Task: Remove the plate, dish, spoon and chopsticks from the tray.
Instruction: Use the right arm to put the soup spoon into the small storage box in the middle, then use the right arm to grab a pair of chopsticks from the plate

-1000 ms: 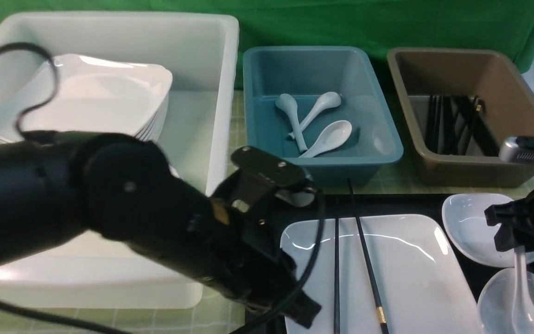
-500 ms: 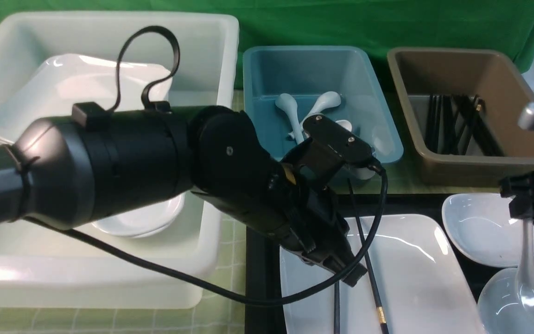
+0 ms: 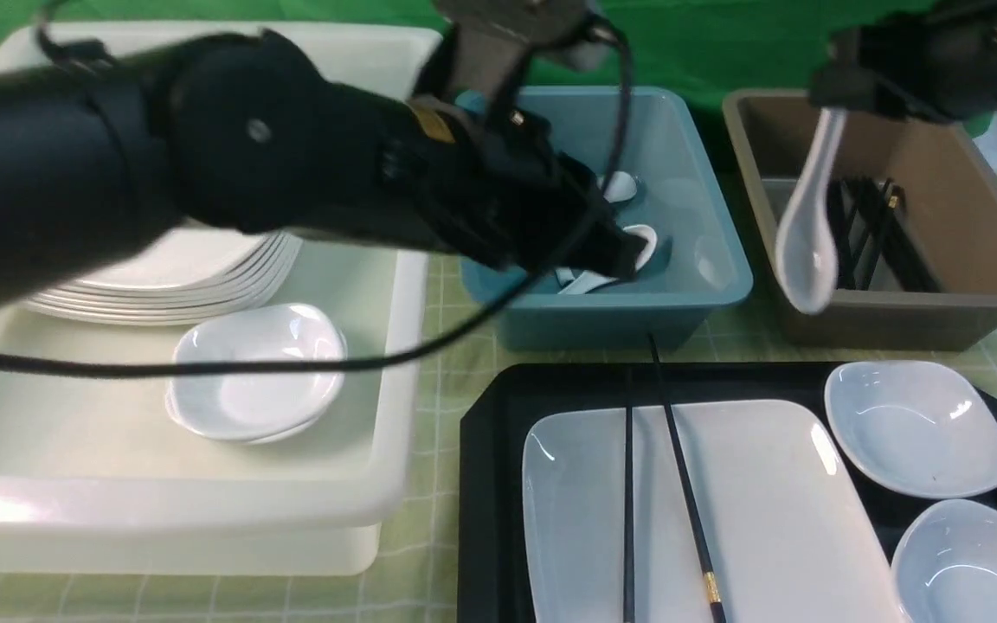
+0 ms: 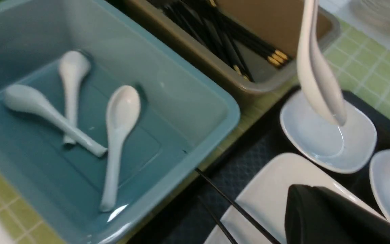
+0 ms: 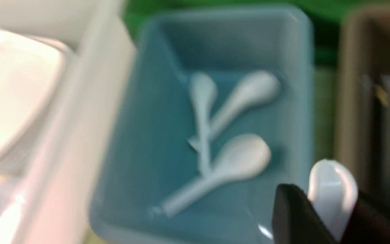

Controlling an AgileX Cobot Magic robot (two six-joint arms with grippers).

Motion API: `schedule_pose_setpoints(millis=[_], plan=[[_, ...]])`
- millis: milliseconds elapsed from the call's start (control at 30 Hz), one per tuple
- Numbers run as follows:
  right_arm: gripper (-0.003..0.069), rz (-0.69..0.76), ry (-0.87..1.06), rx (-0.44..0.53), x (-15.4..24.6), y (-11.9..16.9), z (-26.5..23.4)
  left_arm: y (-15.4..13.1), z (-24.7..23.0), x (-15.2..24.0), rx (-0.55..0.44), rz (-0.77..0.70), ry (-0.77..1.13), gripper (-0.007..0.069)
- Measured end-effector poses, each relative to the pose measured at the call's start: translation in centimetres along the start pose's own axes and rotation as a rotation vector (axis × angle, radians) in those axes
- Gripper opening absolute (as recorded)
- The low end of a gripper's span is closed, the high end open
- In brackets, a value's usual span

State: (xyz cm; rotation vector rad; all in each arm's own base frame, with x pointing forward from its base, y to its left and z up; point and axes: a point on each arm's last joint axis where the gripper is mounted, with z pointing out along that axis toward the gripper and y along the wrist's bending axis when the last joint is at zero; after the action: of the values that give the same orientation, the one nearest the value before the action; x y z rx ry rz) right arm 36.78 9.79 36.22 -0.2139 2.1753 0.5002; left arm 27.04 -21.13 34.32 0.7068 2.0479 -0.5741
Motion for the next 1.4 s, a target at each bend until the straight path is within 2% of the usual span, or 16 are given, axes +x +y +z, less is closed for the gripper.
schedule_pose_setpoints(millis=[133, 167, 200, 467, 533, 567, 600, 733, 800, 933, 1000, 1067, 1100, 1167, 1267, 1400], plan=[[0.0158, -0.039, -0.059, -0.053, -1.9, 2.4, 4.8, 1.5, -1.6, 0.4, -0.026, -0.007, 0.064, 0.0002], [0.0158, -0.037, -0.061, -0.055, -2.0, 2.4, 5.1, 1.6, -1.6, 0.4, -0.026, -0.005, 0.070, 0.0002], [0.0158, -0.031, -0.062, -0.060, -2.0, 2.6, 7.4, 1.6, -1.7, 1.2, -0.017, -0.004, 0.125, 0.0002], [0.0179, 0.015, -0.053, -0.043, -0.3, 1.7, 15.2, -0.2, -0.9, 5.3, 0.053, 0.005, 0.310, 0.0002], [0.0224, 0.031, -0.018, -0.042, 0.4, 1.5, 16.0, -0.7, -0.9, 5.8, 0.065, 0.010, 0.321, 0.0002], [0.0267, 0.038, 0.003, -0.045, 0.7, 1.4, 16.2, -0.9, -1.0, 6.1, 0.069, 0.009, 0.328, 0.0002], [0.0343, 0.043, 0.044, -0.055, 1.1, 1.5, 16.2, -1.2, -1.1, 6.4, 0.073, 0.000, 0.331, 0.0002], [0.0419, -0.001, 0.140, -0.095, 0.9, 2.3, 14.8, -1.4, -1.6, 7.0, 0.076, -0.009, 0.337, 0.0002], [0.0395, -0.070, 0.216, -0.113, 0.2, 3.1, 12.4, -1.5, -2.3, 7.3, 0.074, -0.017, 0.321, 0.0002], [0.0263, -0.173, 0.366, -0.127, -0.9, 4.6, 6.4, -1.5, -3.6, 7.5, 0.056, -0.032, 0.249, 0.0002], [0.0200, -0.195, 0.438, -0.078, -1.0, 5.0, 3.7, -1.6, -4.3, 7.7, 0.052, -0.041, 0.227, 0.0002], [0.0184, -0.208, 0.464, -0.020, -0.9, 5.1, 2.8, -1.6, -4.7, 8.0, 0.053, -0.048, 0.223, 0.0002], [0.0188, -0.223, 0.496, 0.056, -0.7, 5.4, 1.8, -1.8, -5.4, 8.4, 0.060, -0.071, 0.219, 0.0002], [0.0227, -0.267, 0.532, 0.154, 0.0, 5.9, 1.5, -2.0, -6.2, 9.5, 0.072, -0.111, 0.222, 0.0002], [0.0302, -0.281, 0.577, 0.177, 1.6, 7.1, 2.2, -2.1, -7.2, 10.5, 0.081, -0.131, 0.215, 0.0002], [0.0489, -0.294, 0.709, 0.174, 6.1, 8.8, 4.0, -2.3, -9.1, 12.1, 0.083, -0.133, 0.196, 0.0002]])
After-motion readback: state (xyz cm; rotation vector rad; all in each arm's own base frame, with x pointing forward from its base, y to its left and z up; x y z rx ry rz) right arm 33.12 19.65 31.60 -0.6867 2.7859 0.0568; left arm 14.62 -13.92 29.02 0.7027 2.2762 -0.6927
